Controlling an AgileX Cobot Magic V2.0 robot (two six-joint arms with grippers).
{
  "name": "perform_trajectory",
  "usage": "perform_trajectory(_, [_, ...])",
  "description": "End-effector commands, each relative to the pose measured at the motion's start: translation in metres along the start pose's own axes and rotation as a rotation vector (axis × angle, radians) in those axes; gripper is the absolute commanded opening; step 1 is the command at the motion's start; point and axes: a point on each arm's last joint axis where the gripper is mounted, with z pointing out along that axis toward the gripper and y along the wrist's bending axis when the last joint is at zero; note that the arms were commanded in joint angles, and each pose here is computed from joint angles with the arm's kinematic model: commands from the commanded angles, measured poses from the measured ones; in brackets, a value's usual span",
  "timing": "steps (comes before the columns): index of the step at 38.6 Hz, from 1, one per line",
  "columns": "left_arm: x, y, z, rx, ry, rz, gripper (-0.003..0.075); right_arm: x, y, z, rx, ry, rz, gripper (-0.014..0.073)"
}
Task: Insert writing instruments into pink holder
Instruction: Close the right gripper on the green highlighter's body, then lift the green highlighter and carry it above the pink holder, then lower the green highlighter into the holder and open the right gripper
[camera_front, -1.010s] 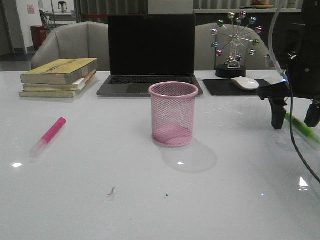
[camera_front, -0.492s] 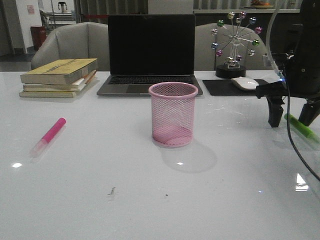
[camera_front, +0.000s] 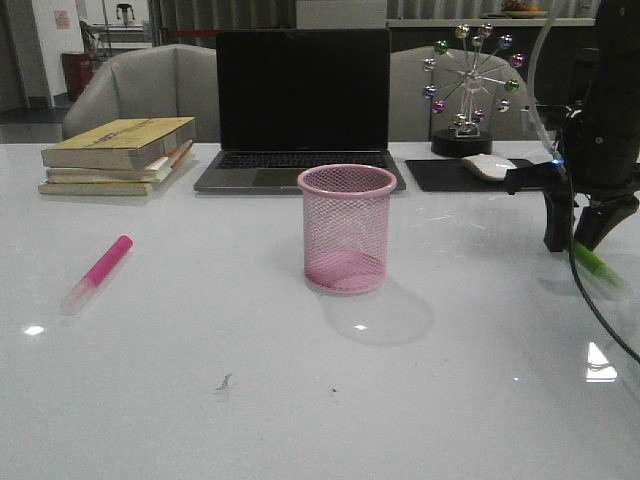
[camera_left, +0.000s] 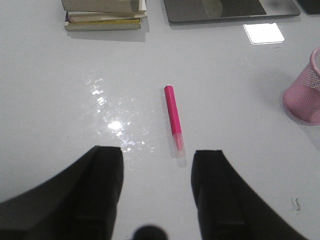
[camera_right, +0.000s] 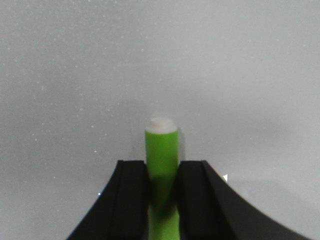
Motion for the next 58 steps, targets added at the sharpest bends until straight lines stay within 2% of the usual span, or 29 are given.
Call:
perform_trajectory(1, [-0.017, -0.001, -0.008, 0.001, -0.104, -0.018, 0.0385, 0.0, -0.007, -0.021, 0.041, -0.002, -0.03, 0.0066])
perform_trajectory(7, [-0.017, -0.001, -0.008, 0.001, -0.104, -0.018, 0.0385, -0.009, -0.004, -0.067, 0.029, -0.146, -0.032, 0.0066])
perform_trajectory(16, [-0.017, -0.001, -0.008, 0.001, -0.104, -0.018, 0.0385, -0.017, 0.012, -0.171, -0.022, -0.52, -0.056, 0.0066])
perform_trajectory(22, [-0.017, -0.001, -0.008, 0.001, -0.104, -0.018, 0.0385, -0.004, 0.031, -0.23, -0.078, -0.769, -0.095, 0.0066])
perform_trajectory(27, [-0.017, -0.001, -0.008, 0.001, -0.104, -0.018, 0.0385, 0.025, 0.052, -0.263, -0.164, -0.995, -0.138, 0.0066])
perform_trajectory(32, [-0.017, -0.002, -0.008, 0.007, -0.101, -0.026, 0.0385, 0.056, 0.068, -0.265, -0.267, -1.136, -0.137, 0.0066])
perform_trajectory(37, [-0.017, -0.002, -0.008, 0.007, -0.101, -0.026, 0.0384, 0.08, 0.09, -0.244, -0.37, -1.29, -0.16, 0.0057])
perform_trajectory(44, [-0.017, -0.002, -0.008, 0.011, -0.102, -0.032, 0.0385, 0.106, 0.133, -0.212, -0.524, -1.504, -0.304, 0.0057])
perform_trajectory(49, [-0.017, -0.002, -0.008, 0.01, -0.104, -0.032, 0.0385, 0.107, 0.153, -0.185, -0.57, -1.507, -0.383, 0.0057])
perform_trajectory(58, [-0.017, -0.002, -0.008, 0.012, -0.104, -0.035, 0.0384, 0.106, 0.165, -0.148, -0.589, -1.465, -0.455, 0.0057])
